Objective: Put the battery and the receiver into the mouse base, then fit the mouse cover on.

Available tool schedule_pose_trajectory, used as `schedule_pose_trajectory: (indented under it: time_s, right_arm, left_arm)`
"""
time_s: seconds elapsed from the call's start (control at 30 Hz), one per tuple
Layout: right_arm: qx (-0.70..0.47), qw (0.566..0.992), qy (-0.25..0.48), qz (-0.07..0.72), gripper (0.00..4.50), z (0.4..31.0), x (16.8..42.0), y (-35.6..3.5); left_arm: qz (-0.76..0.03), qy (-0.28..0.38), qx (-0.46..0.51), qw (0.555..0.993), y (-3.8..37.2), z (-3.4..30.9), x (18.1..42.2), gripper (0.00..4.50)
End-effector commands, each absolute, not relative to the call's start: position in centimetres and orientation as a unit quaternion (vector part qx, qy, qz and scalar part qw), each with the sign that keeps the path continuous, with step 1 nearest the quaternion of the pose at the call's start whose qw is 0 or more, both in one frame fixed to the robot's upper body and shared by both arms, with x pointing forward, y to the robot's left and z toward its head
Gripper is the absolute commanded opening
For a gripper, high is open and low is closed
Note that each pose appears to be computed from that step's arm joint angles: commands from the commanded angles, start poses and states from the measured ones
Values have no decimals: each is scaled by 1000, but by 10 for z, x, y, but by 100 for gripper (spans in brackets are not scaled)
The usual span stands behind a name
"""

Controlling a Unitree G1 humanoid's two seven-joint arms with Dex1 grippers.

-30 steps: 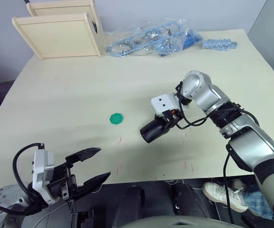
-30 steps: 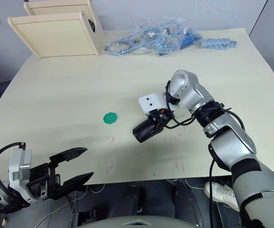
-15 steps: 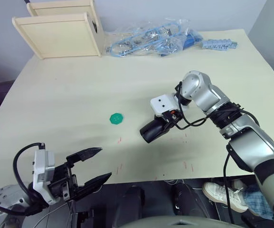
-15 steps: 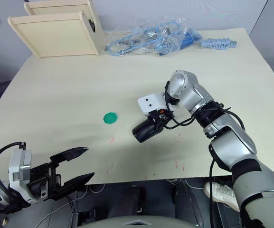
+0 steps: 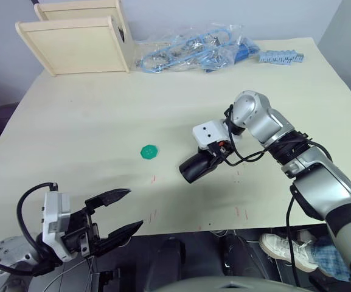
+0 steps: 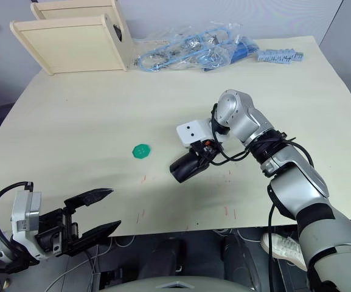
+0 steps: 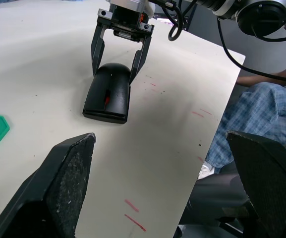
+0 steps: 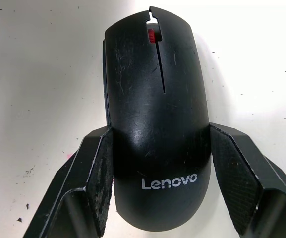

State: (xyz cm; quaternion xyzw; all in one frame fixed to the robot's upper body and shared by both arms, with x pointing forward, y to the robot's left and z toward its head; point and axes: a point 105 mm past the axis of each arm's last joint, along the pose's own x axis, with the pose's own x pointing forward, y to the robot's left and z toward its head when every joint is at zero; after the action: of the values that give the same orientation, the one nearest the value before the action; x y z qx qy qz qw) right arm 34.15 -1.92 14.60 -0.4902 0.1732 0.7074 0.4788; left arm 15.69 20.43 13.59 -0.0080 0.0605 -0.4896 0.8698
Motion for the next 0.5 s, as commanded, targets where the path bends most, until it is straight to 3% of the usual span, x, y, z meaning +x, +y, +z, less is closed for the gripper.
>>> schedule_pose_trajectory:
  time_s: [0.03,0.5]
  right_arm:
    - [-500,474,171,704,240,145,339,-18]
    - [-498,472,169,707,240,146,337,-16]
  left_arm:
    - [-495,52,1,867,201,139,154,450]
    - [-494,53,-1,868,203,136,152,450]
